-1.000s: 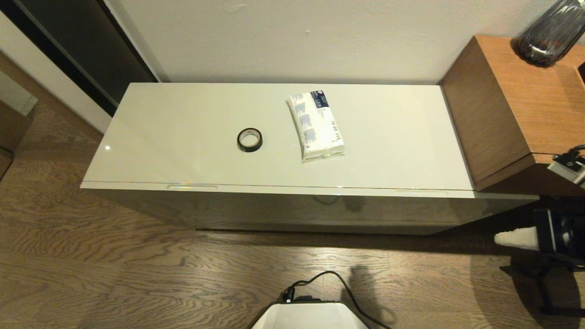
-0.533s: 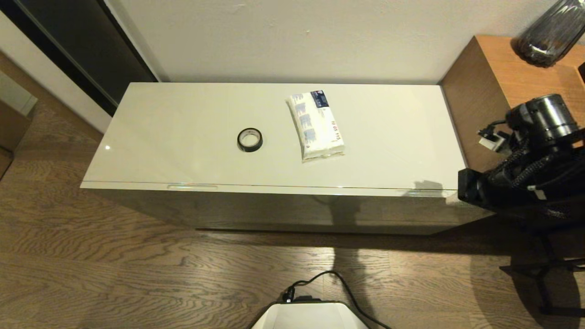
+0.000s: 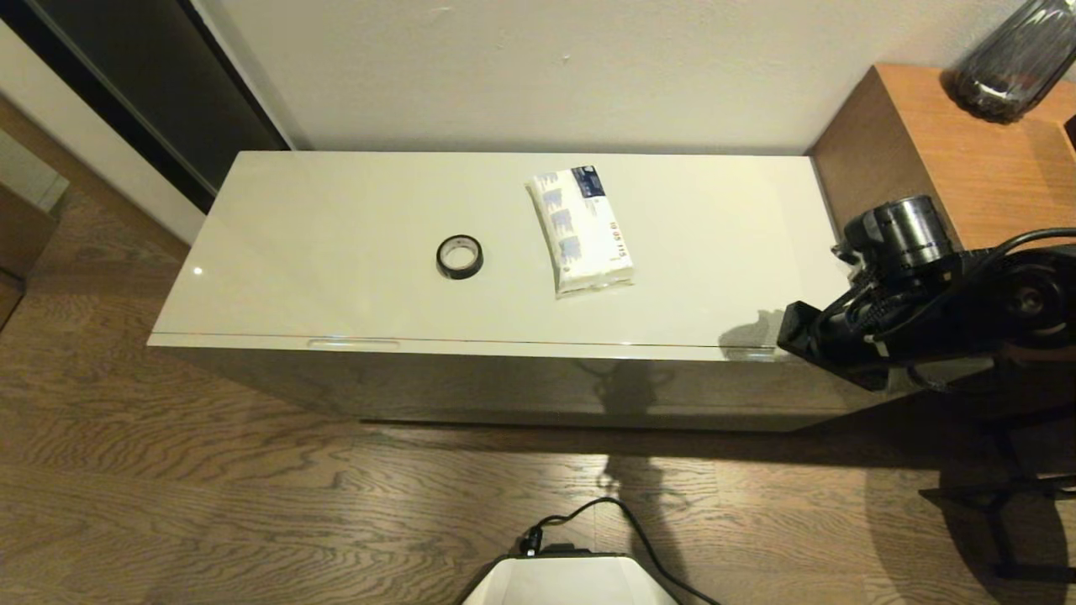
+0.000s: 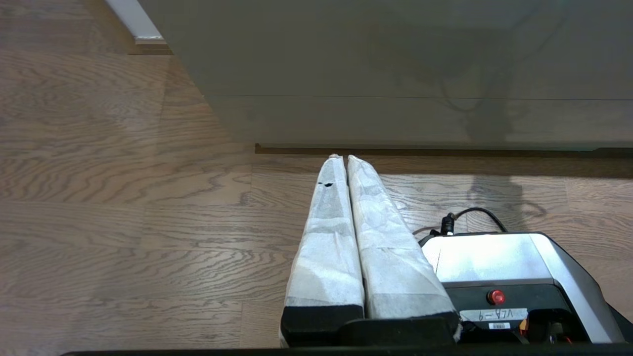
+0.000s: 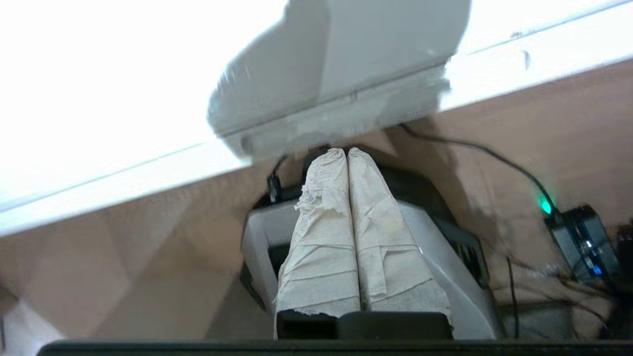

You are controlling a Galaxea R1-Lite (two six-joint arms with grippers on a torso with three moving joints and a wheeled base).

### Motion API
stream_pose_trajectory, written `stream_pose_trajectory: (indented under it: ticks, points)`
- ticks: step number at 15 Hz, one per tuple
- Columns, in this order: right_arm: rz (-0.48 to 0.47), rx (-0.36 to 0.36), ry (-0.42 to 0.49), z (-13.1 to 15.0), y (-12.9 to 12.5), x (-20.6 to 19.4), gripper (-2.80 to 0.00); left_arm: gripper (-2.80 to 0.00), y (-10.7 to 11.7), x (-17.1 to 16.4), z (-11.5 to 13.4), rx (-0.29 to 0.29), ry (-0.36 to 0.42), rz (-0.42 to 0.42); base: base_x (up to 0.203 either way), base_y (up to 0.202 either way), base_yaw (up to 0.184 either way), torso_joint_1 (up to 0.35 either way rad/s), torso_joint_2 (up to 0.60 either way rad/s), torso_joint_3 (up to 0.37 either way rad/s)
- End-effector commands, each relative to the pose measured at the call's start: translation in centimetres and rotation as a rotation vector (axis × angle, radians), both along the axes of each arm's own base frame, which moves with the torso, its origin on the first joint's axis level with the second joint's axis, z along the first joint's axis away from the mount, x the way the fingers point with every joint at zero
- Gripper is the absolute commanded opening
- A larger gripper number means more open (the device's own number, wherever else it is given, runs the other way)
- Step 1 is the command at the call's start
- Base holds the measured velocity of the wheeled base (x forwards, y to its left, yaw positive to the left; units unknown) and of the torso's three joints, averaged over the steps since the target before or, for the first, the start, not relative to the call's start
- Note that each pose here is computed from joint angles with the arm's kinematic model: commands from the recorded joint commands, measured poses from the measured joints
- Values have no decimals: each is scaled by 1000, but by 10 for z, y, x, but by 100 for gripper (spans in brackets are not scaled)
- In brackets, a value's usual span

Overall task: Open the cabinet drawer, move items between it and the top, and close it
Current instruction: Open the drawer

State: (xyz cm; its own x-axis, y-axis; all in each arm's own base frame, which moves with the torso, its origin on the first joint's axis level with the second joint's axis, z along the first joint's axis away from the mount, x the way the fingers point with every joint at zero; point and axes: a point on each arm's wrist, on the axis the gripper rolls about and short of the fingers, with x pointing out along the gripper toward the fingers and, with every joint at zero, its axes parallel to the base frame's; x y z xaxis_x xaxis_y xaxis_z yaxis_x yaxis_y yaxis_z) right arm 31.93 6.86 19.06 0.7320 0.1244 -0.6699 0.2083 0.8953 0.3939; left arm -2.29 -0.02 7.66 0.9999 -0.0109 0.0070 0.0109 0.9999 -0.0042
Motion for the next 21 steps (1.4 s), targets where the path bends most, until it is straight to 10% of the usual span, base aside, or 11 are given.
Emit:
stream_pose_trajectory:
  ticks: [1,12,21]
  points:
    - [-12,0,7,-5,1,3,-280,-280,0,0,0,0,1,-1,0,0,0,0,0,0]
    - [-77,28,-63,-19,4,21,-280,-280,0,0,0,0,1,0,0,0,0,0,0,0]
    - [2,0,70,-66,3,11,-280,-280,0,0,0,0,1,0,0,0,0,0,0,0]
